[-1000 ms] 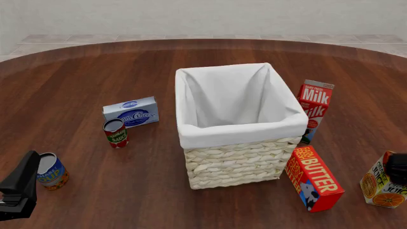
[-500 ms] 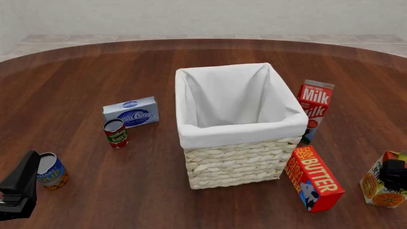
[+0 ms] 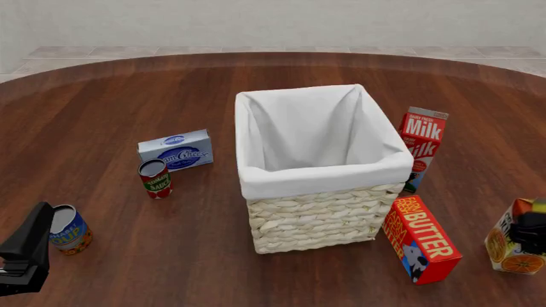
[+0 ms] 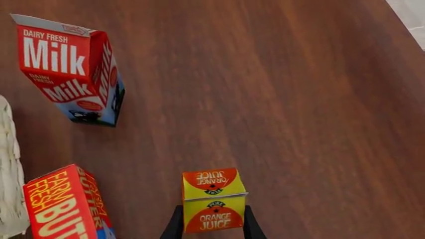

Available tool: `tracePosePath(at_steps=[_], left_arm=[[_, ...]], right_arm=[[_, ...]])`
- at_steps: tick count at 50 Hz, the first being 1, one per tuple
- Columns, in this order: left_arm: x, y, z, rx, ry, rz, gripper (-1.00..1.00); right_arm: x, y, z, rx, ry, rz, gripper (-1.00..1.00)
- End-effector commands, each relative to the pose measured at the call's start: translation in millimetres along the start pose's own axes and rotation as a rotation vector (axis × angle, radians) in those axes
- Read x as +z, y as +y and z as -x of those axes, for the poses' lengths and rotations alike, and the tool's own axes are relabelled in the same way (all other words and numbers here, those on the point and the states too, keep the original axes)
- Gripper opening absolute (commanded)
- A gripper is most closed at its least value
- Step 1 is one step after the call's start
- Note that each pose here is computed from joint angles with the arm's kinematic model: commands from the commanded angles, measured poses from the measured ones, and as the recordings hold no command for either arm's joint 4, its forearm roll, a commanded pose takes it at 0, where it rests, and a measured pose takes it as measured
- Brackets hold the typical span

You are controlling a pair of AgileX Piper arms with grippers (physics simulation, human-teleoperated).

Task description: Pick up the orange juice, and put it in the basket.

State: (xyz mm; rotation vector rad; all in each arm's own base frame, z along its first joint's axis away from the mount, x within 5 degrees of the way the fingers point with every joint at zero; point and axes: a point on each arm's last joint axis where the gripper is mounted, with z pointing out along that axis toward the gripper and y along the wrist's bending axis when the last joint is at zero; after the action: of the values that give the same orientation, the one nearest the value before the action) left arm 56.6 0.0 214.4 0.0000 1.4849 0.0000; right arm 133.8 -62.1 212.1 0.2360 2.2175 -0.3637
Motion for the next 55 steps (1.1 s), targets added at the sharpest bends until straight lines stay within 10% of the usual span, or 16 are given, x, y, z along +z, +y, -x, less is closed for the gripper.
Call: tracePosePath(at_steps=[1, 23, 55], left_arm=[[0, 0.0, 0.0, 0.000, 0.000, 0.000, 1.00], [0, 0.0, 0.0, 0.000, 0.000, 0.000, 1.00], [0, 0.0, 0.0, 0.000, 0.000, 0.000, 1.00]], right_arm=[[-11, -3, 17, 0.010, -0.042, -0.005, -1.00], [-63, -10, 59, 0.016, -0.170, -0.012, -1.00], [-167, -7, 175, -0.043, -0.496, 0.157, -1.00]])
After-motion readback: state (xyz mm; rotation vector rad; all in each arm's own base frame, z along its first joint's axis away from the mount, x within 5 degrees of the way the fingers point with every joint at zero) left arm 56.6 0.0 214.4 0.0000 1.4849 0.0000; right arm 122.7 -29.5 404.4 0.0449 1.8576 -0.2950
